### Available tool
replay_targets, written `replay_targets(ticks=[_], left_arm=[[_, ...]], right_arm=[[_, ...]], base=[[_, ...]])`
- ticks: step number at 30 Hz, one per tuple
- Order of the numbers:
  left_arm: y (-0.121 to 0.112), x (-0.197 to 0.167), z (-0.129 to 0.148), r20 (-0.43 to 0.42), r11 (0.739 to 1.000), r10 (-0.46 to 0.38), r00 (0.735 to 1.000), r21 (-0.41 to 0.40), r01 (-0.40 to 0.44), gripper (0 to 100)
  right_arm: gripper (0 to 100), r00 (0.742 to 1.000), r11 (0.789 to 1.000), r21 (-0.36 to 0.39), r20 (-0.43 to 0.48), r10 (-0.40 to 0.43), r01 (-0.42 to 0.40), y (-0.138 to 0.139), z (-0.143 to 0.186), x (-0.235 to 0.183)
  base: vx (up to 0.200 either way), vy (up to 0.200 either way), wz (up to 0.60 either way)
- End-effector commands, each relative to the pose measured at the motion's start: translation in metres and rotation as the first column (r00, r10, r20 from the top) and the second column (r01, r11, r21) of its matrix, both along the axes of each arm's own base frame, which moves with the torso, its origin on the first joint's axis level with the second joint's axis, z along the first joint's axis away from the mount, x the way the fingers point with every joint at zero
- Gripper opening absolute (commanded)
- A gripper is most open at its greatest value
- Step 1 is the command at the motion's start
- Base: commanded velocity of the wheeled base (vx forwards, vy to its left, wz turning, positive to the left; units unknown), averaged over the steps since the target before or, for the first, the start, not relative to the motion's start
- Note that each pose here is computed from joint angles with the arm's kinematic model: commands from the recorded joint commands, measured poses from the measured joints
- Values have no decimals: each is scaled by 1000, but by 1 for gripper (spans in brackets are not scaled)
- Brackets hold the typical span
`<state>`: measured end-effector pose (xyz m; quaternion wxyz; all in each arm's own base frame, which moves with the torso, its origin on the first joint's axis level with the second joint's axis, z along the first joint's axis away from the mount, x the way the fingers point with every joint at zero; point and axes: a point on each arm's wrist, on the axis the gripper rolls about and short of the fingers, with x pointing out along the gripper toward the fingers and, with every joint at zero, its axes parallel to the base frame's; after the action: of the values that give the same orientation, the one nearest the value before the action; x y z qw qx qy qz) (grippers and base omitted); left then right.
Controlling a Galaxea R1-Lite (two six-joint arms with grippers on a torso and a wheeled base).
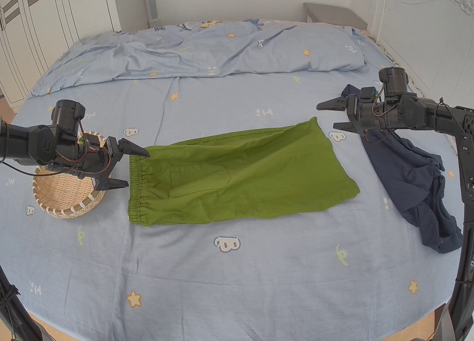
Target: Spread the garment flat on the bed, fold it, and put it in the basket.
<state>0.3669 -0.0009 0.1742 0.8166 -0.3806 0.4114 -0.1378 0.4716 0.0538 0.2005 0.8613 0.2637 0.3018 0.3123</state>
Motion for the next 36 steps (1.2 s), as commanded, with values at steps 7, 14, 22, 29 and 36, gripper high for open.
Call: replay_targets(ticks=[7, 14, 22, 29, 36], left_arm=[[-50, 26, -11, 66, 995, -82, 994, -48, 85, 100], [-48, 76, -31, 115, 995, -25, 993, -89, 35, 100], [-37, 117, -32, 156, 989, 78, 985, -138, -56, 100], [-35, 123, -32, 170, 988, 102, 980, -133, -80, 100], [-37, 93, 12, 214, 986, 95, 972, -152, -63, 100]], right_arm=[[100, 998, 1000, -12, -57, -19, 18, -11, -14, -6], [100, 998, 1000, -19, -56, -24, 23, -19, -4, -27], [100, 999, 1000, -23, -45, -15, 14, -20, 8, -58], [100, 997, 999, -24, -68, 34, -36, -2, -21, -82], [100, 995, 997, -16, -76, 71, -72, 13, -49, -90]], base=[[0, 0, 0], [0, 0, 0], [0, 0, 0], [0, 0, 0], [0, 0, 0]])
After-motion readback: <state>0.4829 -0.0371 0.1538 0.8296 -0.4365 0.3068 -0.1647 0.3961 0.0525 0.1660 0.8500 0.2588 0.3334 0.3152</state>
